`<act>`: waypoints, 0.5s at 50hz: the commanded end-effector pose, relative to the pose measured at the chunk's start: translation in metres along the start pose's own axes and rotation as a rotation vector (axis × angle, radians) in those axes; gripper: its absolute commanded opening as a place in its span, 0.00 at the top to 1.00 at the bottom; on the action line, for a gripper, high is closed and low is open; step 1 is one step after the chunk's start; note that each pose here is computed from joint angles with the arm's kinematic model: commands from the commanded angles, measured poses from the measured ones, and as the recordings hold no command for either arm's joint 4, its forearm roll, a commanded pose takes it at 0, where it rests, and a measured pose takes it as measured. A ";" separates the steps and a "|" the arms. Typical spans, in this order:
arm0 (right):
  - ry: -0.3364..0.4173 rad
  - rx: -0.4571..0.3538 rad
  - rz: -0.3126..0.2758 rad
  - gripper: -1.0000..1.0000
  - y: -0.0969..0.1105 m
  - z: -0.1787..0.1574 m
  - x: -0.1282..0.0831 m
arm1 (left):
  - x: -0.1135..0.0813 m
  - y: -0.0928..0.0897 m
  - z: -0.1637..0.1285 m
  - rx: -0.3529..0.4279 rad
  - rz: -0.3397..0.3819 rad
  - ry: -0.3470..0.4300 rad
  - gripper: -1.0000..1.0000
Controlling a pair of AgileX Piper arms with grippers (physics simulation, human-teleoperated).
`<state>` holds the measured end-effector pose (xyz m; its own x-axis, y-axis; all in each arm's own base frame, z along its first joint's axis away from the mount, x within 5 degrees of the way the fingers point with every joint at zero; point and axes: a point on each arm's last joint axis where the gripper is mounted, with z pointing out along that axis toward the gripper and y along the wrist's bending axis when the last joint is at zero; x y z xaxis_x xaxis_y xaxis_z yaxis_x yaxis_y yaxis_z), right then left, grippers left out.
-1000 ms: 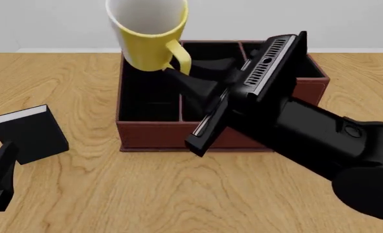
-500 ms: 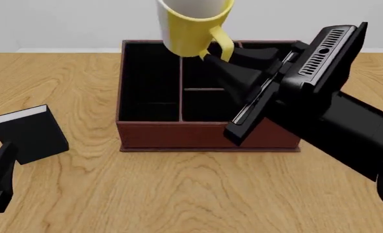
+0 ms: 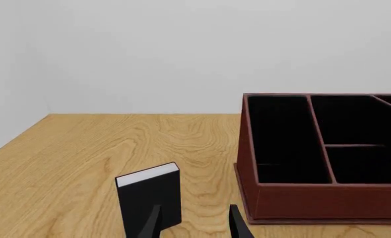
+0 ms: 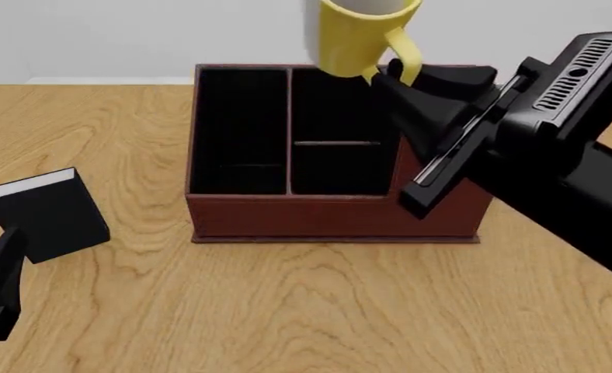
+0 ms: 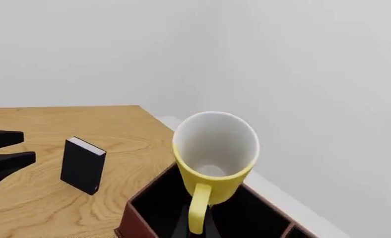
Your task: Pick up the yellow and white mug and place it to the right of the caddy.
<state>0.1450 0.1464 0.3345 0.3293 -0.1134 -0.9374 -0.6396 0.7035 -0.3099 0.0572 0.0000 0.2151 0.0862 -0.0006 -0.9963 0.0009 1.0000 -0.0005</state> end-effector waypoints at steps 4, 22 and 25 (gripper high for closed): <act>0.001 0.041 0.000 1.00 -0.009 -0.009 -0.002 | 0.000 0.000 0.000 0.000 -0.001 0.000 0.00; 0.029 0.132 -0.002 1.00 -0.026 -0.022 0.000 | 0.000 0.000 0.000 0.000 0.001 0.000 0.00; 0.035 0.149 -0.007 1.00 -0.029 -0.025 0.001 | 0.000 0.000 0.000 0.000 0.000 0.000 0.00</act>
<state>0.1463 0.1204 0.3361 0.3147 -0.1392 -0.9389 -0.5663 0.7663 -0.3034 0.0572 -0.0001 0.2151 0.0862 -0.0004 -0.9963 0.0009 1.0000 -0.0003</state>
